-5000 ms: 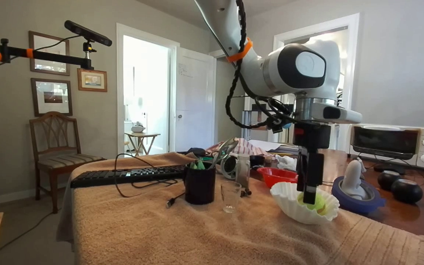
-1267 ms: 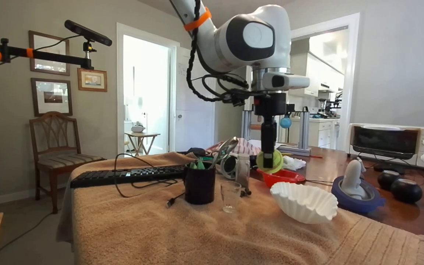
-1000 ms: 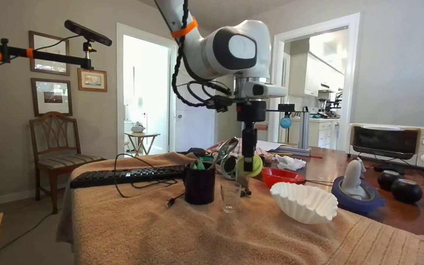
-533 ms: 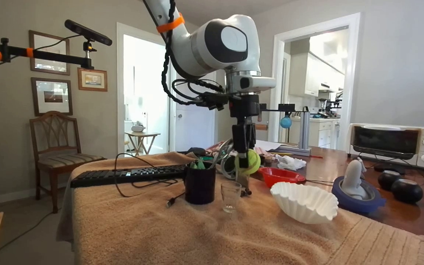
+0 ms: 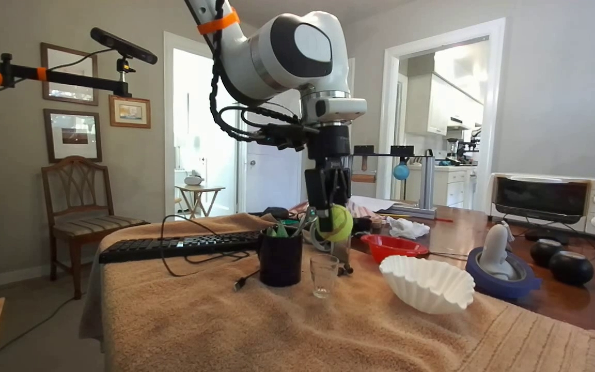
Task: Put the objects on the white plate into the black cup
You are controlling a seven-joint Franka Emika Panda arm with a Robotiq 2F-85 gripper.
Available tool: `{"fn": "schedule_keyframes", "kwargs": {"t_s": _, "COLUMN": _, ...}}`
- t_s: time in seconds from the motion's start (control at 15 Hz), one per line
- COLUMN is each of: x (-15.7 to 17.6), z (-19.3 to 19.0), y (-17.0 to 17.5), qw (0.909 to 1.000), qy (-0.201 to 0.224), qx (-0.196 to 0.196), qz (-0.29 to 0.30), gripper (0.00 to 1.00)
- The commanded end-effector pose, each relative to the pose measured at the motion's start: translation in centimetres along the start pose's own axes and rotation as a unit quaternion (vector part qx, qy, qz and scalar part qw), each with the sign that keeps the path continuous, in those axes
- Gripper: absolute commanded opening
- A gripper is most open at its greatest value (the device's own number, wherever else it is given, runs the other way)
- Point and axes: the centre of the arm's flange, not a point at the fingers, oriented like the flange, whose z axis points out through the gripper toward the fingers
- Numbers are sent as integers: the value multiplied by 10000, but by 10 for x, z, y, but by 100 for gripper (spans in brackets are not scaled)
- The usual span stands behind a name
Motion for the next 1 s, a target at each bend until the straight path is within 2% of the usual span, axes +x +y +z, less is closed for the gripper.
{"fn": "schedule_keyframes", "kwargs": {"t_s": 0.0, "x": 0, "z": 0, "y": 1, "qw": 10000, "qy": -4, "qx": -3, "qz": 14, "gripper": 67}}
{"fn": "schedule_keyframes", "kwargs": {"t_s": 0.07, "x": 1, "z": -1, "y": -2, "qw": 10000, "qy": -41, "qx": 24, "qz": 52, "gripper": 42}}
{"fn": "schedule_keyframes", "kwargs": {"t_s": 0.47, "x": 14, "z": 10, "y": 5, "qw": 9970, "qy": -662, "qx": 249, "qz": 329, "gripper": 42}}
{"fn": "schedule_keyframes", "kwargs": {"t_s": 0.93, "x": 18, "z": 33, "y": 6, "qw": 9932, "qy": -1041, "qx": 275, "qz": 433, "gripper": 42}}
